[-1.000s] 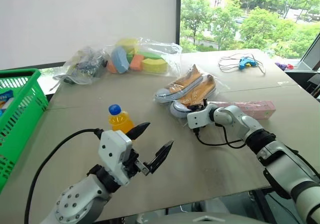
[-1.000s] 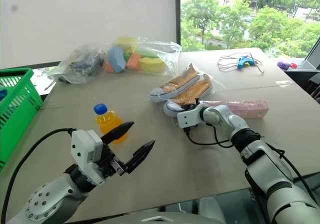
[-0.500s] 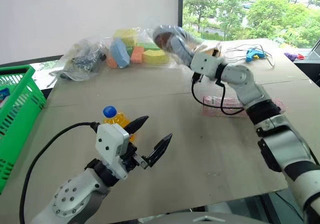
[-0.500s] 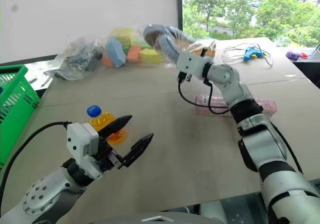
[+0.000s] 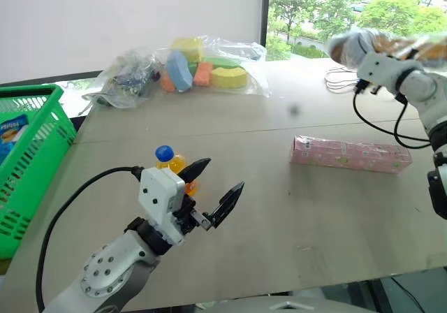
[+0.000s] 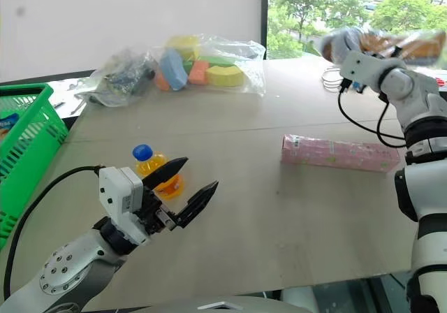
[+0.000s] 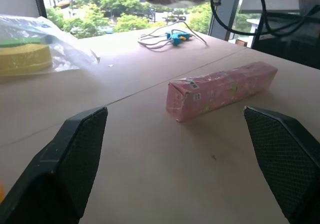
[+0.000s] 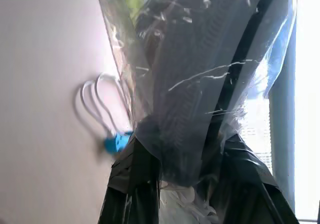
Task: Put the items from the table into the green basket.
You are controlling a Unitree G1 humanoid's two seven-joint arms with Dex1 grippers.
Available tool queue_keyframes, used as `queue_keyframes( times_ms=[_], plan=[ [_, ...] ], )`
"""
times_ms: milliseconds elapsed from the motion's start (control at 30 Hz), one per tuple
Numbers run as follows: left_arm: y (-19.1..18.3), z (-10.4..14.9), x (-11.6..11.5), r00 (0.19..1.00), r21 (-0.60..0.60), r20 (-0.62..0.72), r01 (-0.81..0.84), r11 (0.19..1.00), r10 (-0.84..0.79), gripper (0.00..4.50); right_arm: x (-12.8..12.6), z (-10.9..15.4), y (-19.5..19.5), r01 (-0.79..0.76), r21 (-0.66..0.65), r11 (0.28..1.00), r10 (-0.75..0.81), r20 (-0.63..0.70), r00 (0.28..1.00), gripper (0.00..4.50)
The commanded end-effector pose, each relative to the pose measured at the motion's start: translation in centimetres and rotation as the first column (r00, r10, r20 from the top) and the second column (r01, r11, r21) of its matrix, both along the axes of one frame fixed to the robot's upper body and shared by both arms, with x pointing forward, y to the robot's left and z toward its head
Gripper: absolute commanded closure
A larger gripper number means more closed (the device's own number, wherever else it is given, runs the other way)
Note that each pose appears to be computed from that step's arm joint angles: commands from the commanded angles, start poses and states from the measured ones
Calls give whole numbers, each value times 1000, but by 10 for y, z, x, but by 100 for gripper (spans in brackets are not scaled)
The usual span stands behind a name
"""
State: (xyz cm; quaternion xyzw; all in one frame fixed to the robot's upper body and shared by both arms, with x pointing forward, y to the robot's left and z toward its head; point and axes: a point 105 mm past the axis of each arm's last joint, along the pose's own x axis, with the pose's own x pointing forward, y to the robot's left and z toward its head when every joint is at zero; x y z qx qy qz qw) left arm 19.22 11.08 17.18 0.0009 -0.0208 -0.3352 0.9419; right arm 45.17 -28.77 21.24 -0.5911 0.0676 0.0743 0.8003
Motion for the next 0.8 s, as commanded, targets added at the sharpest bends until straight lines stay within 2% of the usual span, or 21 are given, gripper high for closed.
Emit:
queue_keyframes(
  times_ms=[33,100,200,233,367,467,500,567,633,733,800],
  plan=[
    [-2,10,-2,998,-1,43,38,999,-38,0,-4,-39,-8,58,-24,998,-61,-129,990,384],
    [1,12,0,998,7,50,42,999,-43,0,-12,-68,-12,68,-49,996,-78,-246,966,384],
    [7,15,1,998,21,59,28,999,-29,0,-14,-76,-10,76,-6,997,-74,-289,955,235],
    [10,16,0,998,25,60,19,1000,-20,0,-14,-76,-9,75,10,997,-68,-297,952,169],
    [15,14,-6,999,28,44,-2,1000,1,0,-15,-73,-6,56,40,998,-39,-332,943,11],
    [28,9,-14,997,-6,19,-68,998,68,0,-13,-52,-4,36,116,993,2,-310,951,4],
    [35,9,-18,994,-22,19,-108,994,109,0,-11,-40,0,21,191,981,34,-282,959,4],
    [57,15,-23,967,-29,76,-240,970,241,0,-10,-14,17,-68,357,931,154,-217,964,4],
    [72,14,-32,945,-54,59,-318,947,321,0,-14,7,35,-187,461,867,288,-157,945,4],
    [114,-20,-57,910,55,-42,-409,911,411,0,-50,33,92,-458,642,615,644,-74,761,4],
    [140,-35,-64,873,68,-78,-478,876,482,0,-75,31,114,-517,678,523,751,-79,656,4]
  ],
)
